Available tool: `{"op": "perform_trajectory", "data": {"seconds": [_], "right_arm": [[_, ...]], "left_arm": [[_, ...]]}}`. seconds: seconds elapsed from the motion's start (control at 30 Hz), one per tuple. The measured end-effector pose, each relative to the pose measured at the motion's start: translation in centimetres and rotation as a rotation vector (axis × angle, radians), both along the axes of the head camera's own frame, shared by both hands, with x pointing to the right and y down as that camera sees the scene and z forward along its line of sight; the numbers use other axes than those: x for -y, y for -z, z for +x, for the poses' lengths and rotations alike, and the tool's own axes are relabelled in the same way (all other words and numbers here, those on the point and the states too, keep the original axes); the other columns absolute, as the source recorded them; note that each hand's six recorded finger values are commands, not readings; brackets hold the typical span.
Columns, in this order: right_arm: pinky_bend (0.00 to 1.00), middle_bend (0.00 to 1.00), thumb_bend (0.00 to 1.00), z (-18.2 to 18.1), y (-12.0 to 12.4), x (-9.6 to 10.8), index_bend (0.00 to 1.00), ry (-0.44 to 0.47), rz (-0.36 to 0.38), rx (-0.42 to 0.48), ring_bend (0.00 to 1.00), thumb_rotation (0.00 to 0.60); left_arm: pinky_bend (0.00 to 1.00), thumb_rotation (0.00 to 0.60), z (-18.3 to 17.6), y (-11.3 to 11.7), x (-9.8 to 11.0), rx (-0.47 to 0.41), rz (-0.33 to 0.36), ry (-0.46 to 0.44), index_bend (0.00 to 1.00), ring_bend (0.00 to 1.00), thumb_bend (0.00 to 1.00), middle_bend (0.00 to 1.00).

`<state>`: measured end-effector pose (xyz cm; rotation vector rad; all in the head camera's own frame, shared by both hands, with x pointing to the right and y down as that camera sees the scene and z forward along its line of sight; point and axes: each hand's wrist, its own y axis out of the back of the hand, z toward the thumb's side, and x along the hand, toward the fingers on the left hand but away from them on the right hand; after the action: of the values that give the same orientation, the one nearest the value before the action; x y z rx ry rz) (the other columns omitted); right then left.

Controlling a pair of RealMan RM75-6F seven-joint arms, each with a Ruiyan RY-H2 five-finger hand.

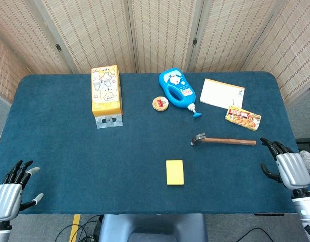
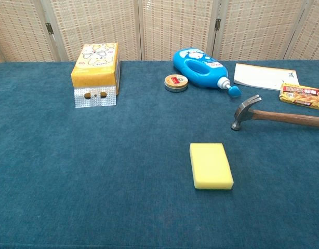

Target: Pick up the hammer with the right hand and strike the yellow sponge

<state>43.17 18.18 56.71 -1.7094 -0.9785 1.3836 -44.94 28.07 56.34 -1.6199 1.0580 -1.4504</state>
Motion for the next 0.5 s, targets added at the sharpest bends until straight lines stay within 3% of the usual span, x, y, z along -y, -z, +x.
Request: {"op": "perform_trajectory", "data": {"seconds": [0.27, 0.4, 0.5], "right_arm": [[0.36, 0.23, 0.28, -0.8, -0.8, 0.7, 0.13, 0.032, -0.029, -0.018, 0.19, 0.600], [0.33, 0.20, 0.22, -1.6, -2.1, 1.7, 0.13, 0.066, -0.075, -0.038, 0.16, 0.600], [0.33, 0.26, 0.19, -2.8, -3.4, 3.1, 0.24, 0.104, -0.106, -0.050, 0.16, 0.600]], "left_arm": [[0.20, 0.600, -0.2, -0.2, 0.1, 0.003, -0.004, 0.004, 0.26, 0.06, 0.20, 0.16], [0.20, 0.600, -0.4, -0.1, 0.1, 0.006, -0.001, 0.011, 0.26, 0.06, 0.20, 0.16], [0.20, 0.600, -0.6, 0.1, 0.0, 0.010, 0.001, 0.017, 0.26, 0.06, 0.20, 0.16]]}}
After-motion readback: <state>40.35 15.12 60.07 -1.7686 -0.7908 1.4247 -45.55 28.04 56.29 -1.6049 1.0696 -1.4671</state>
